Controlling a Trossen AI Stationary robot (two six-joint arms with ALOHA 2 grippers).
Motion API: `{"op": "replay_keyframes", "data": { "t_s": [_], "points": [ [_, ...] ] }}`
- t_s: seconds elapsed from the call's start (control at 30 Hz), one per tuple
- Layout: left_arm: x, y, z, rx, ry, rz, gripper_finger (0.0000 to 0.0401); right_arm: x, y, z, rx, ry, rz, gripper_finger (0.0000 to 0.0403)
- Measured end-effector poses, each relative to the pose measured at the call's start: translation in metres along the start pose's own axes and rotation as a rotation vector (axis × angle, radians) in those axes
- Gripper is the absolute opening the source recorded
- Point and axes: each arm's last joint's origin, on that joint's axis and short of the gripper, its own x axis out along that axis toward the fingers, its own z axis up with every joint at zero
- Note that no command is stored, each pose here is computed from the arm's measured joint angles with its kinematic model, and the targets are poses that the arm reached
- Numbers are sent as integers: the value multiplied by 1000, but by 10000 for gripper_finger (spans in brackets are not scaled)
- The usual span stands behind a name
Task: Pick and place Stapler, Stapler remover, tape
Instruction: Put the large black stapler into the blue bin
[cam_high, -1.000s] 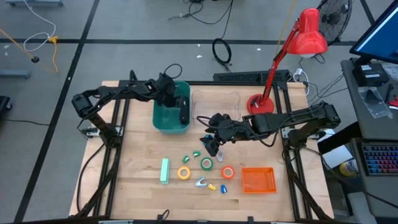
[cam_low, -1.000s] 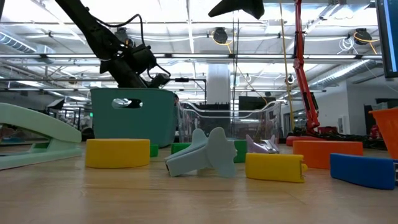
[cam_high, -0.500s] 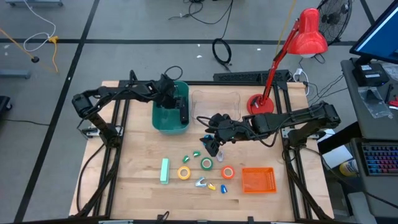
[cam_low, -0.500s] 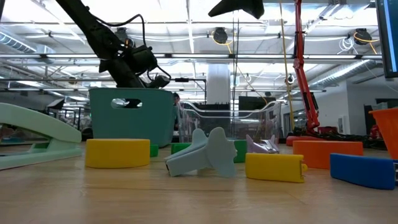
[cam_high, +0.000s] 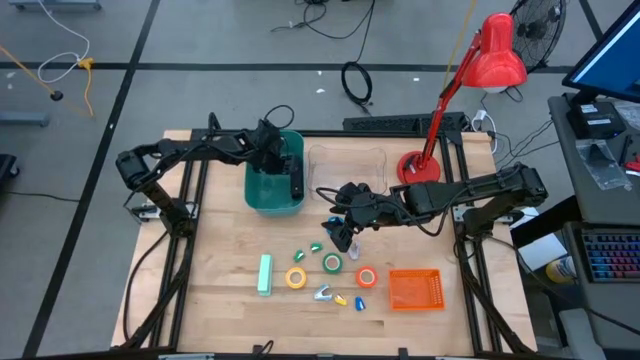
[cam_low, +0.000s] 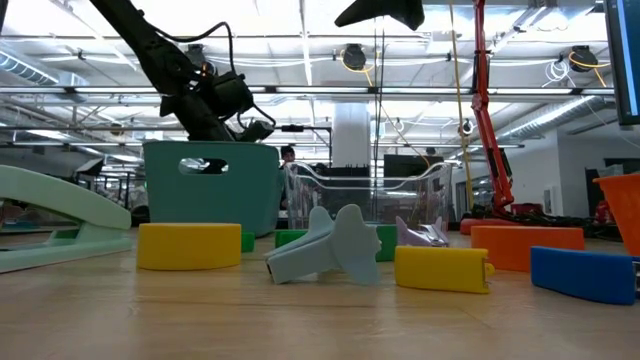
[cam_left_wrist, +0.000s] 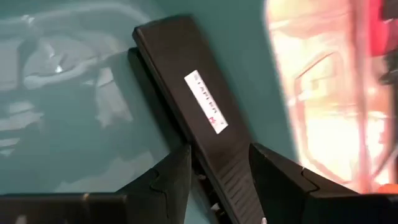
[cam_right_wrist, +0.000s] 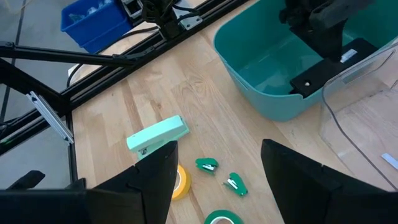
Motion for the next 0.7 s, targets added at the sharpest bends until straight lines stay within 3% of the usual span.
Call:
{"op": "replay_keyframes", "data": {
  "t_s": [0.7],
  "points": [
    [7, 2, -4, -7, 70, -8, 163, 0, 0, 0, -5, 0, 1, 224]
  ]
}}
